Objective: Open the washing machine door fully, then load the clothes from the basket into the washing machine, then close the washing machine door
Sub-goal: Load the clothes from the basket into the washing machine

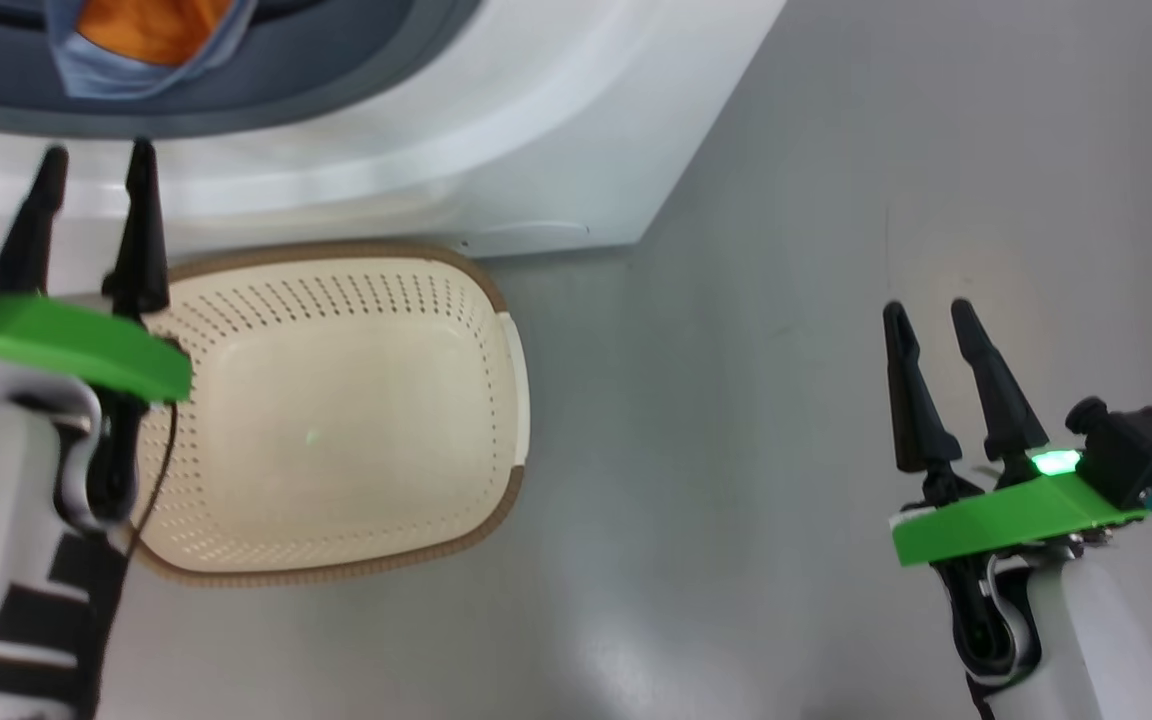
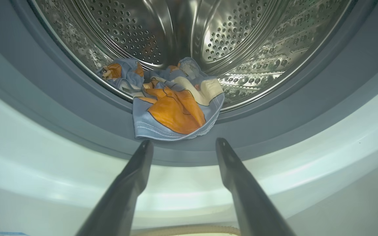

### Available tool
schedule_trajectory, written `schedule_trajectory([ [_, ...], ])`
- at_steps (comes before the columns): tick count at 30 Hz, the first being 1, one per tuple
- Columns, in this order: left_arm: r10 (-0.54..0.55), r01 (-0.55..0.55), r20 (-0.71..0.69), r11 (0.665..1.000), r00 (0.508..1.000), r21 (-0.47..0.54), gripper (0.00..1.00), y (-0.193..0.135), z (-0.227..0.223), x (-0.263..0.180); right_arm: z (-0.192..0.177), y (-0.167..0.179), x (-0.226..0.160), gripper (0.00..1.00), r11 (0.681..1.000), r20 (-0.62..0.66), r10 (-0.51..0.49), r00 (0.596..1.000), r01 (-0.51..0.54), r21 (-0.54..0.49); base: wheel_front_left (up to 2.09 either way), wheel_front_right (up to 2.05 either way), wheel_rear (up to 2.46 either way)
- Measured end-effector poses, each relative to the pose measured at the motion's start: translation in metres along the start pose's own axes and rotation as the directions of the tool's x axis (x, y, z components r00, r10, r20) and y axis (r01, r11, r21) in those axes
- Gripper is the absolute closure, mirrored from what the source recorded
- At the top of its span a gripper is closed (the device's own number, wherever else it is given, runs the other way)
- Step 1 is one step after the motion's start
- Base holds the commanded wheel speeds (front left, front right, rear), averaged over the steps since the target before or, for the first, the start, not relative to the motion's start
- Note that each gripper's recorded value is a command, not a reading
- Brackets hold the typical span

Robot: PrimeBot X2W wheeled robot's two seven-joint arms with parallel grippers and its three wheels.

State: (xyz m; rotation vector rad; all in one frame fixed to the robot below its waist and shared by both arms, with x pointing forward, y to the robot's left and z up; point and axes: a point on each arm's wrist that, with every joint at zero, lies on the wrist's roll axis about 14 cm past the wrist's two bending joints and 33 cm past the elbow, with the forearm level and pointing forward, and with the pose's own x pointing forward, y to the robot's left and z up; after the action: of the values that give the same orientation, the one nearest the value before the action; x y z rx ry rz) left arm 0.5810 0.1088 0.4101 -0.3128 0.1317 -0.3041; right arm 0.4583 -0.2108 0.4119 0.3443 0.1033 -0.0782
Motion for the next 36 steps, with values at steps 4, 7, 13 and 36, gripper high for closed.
schedule_trajectory([
  [4, 0.036, -0.036, 0.012, 0.999, 0.999, 0.004, 0.00, 0.004, 0.006, -0.023, 0.003, -0.001, -0.011, 0.00, 1.000, -0.006, 0.001, 1.000, -0.001, -0.008, 0.00, 0.00, 0.00],
  [7, 0.055, -0.056, 0.021, 0.998, 0.998, 0.026, 0.00, 0.006, 0.013, -0.039, 0.008, -0.001, -0.019, 0.00, 1.000, -0.003, 0.008, 1.000, -0.008, -0.016, 0.00, 0.00, 0.00],
  [13, 0.084, -0.085, 0.029, 0.994, 0.996, 0.061, 0.00, 0.007, 0.021, -0.075, 0.020, -0.001, -0.036, 0.00, 0.999, 0.009, 0.022, 1.000, -0.021, -0.034, 0.00, 0.00, 0.00],
  [36, 0.181, -0.188, 0.108, 0.980, 0.978, 0.062, 0.00, -0.001, 0.043, -0.195, 0.050, -0.019, -0.107, 0.00, 0.999, 0.063, 0.008, 0.998, -0.005, -0.043, 0.00, 0.00, 0.00],
])
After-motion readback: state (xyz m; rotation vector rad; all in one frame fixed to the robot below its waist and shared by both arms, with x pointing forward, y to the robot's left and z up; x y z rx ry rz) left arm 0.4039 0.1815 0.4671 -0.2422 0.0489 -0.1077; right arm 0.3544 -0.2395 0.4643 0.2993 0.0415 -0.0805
